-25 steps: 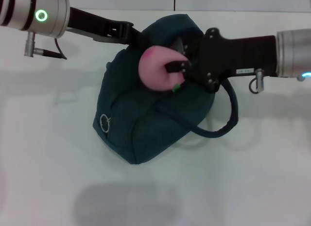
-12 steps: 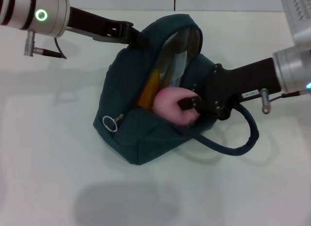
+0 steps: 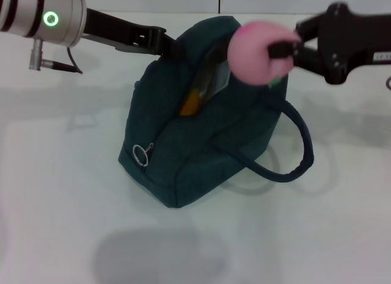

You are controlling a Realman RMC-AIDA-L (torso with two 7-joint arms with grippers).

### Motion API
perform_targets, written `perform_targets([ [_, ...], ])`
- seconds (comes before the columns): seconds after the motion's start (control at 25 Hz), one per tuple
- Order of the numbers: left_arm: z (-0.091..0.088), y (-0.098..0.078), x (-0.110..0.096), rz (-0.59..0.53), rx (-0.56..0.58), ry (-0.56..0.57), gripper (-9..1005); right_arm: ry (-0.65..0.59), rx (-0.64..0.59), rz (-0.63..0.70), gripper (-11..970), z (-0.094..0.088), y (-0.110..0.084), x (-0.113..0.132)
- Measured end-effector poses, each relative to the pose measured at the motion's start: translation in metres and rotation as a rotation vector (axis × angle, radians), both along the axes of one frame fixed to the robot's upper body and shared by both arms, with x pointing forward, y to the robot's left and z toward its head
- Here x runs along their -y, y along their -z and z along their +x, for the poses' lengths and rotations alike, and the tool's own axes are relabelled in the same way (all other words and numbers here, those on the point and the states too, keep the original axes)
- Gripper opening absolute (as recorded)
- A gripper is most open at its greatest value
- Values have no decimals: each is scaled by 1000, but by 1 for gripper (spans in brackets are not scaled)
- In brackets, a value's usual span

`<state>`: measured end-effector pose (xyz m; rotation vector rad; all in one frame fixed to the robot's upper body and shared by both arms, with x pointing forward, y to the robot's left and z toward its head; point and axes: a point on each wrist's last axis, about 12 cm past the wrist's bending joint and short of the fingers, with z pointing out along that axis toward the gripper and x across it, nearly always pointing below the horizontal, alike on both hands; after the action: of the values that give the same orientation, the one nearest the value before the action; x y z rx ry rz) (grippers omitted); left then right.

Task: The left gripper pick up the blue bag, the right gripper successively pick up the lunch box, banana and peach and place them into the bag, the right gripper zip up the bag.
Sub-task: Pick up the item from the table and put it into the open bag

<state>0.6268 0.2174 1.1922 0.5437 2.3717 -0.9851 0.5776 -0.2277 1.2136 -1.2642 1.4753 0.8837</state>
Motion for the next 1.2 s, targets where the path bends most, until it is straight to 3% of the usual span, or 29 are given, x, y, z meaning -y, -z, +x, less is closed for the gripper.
perform_targets([
  [0.04,0,0,0,0,0,0,79,0,0,0,51,0,0,0],
  [0.08,0,0,0,-1,0,0,79,-40,79,92,52,0,-4,-7],
  [0.24,0,0,1,0,1,1,79,-93,118,124,54,4,3,-28],
  [0.6,0,0,0,1,4,0,80,-120,167,0,59,14,36,-67],
  [0.88,1,-1,0,2,4,1,80,-112,167,-62,64,12,50,-75],
  [1.2,0,0,2,0,0,5,81,-94,59,-159,68,14,68,-70],
])
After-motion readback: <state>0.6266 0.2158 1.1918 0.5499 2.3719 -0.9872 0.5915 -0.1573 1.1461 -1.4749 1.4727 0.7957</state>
